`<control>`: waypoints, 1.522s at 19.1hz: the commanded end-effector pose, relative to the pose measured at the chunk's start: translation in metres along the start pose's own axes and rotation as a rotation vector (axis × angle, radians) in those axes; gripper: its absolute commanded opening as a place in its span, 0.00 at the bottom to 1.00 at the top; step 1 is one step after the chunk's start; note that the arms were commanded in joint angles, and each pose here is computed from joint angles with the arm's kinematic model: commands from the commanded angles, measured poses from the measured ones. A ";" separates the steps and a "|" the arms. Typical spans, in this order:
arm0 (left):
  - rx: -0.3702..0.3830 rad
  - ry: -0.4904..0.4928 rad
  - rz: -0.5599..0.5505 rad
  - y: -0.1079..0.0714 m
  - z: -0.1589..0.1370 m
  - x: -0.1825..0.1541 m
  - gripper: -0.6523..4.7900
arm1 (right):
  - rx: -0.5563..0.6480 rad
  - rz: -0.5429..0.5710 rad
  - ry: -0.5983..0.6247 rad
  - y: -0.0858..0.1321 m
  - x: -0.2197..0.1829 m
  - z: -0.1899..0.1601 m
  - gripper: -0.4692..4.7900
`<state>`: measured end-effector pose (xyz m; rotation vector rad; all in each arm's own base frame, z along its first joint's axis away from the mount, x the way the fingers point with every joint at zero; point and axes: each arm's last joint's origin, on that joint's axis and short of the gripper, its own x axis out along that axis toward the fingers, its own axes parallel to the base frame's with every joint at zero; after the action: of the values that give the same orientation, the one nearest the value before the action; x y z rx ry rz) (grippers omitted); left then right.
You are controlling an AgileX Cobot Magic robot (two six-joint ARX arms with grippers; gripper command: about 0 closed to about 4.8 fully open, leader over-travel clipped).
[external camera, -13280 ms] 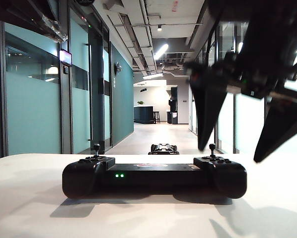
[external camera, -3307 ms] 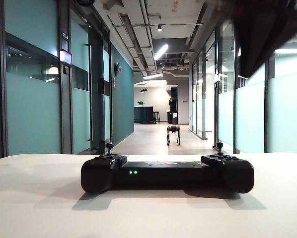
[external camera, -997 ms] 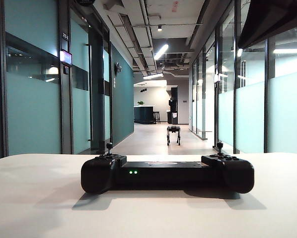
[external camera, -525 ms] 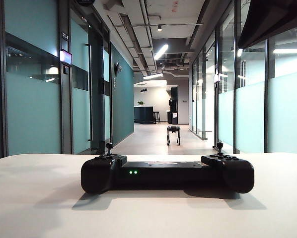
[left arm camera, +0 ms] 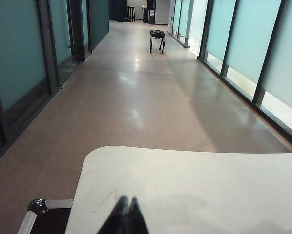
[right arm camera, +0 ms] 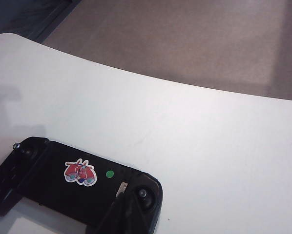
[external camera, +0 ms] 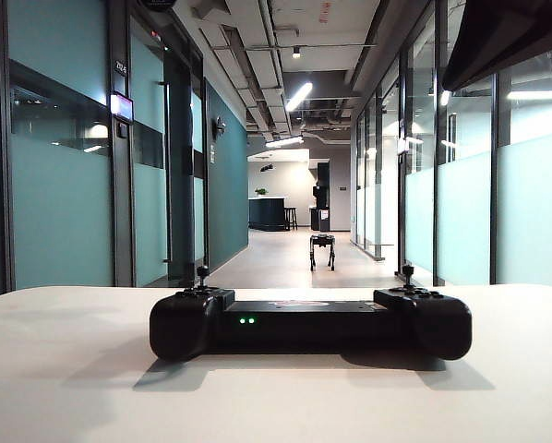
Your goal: Push the left joystick on the remote control sitting on the white table forward to make the robot dog walk in a straight line until it approaches the door.
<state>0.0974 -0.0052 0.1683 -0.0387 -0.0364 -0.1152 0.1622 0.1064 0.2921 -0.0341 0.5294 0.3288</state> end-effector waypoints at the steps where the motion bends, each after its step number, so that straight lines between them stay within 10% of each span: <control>1: 0.007 -0.018 -0.005 0.000 0.002 0.000 0.11 | 0.010 0.005 -0.031 0.000 -0.002 0.004 0.09; 29: -0.072 -0.019 0.008 -0.001 0.003 0.000 0.11 | 0.010 0.005 -0.031 0.000 -0.002 0.004 0.09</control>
<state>0.0974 -0.0060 0.1686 -0.1029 -0.0361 -0.1112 0.1622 0.1064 0.2921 -0.0341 0.5294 0.3288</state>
